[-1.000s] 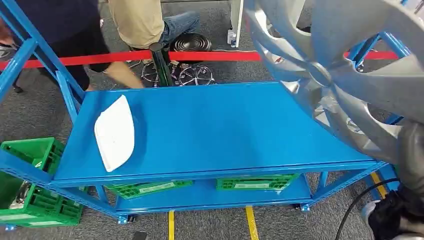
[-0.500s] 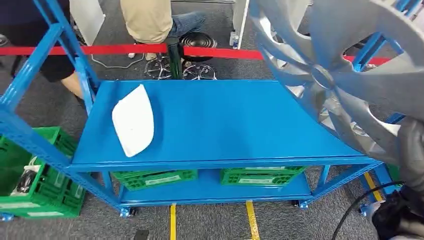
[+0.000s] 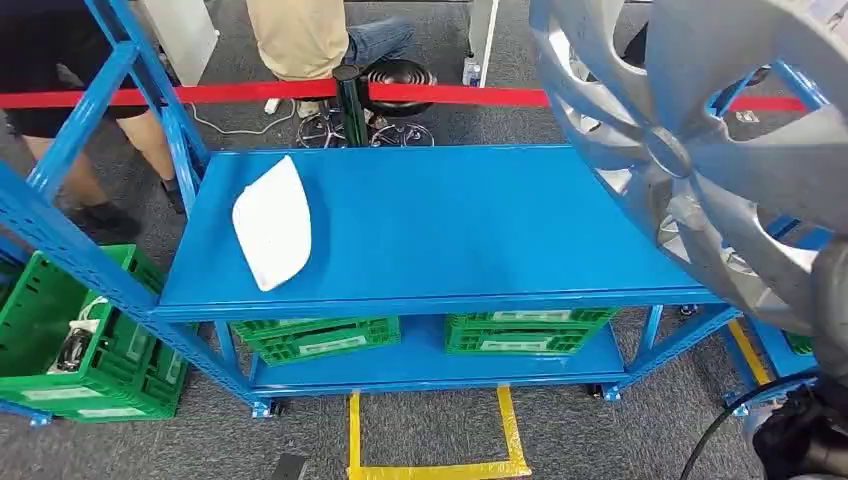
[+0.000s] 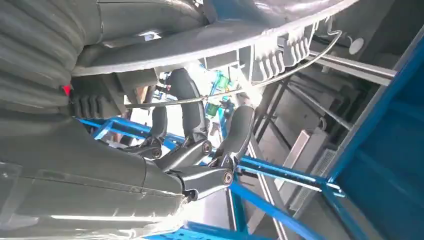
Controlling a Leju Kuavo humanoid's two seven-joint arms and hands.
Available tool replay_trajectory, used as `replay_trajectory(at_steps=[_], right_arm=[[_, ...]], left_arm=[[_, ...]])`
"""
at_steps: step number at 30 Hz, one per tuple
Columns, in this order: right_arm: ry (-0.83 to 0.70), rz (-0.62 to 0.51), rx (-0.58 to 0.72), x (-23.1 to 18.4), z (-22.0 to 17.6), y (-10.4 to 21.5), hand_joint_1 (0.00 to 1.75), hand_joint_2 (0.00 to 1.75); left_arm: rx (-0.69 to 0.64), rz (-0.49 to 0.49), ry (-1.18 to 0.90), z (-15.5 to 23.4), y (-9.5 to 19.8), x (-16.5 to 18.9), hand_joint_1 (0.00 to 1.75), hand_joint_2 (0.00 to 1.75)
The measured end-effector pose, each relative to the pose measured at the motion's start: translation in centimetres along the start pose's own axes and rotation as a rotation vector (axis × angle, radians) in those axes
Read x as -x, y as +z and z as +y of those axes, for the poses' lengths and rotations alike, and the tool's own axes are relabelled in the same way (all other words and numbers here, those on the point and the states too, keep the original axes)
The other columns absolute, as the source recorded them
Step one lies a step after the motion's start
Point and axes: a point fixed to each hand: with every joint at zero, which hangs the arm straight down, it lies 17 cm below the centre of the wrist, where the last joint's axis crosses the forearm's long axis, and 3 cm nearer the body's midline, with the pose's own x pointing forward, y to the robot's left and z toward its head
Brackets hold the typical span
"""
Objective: Take the parts from the cabinet and place them on the table.
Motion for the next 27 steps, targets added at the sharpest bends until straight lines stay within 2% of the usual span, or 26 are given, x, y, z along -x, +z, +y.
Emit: replay_trajectory(at_steps=[27], right_arm=[[-0.049,0.034,-0.033,1.5,2.0,0.8,1.75,1.75]], left_arm=[[-0.081,0.032,0.019,3.8,0.3,2.0,0.0,1.75]])
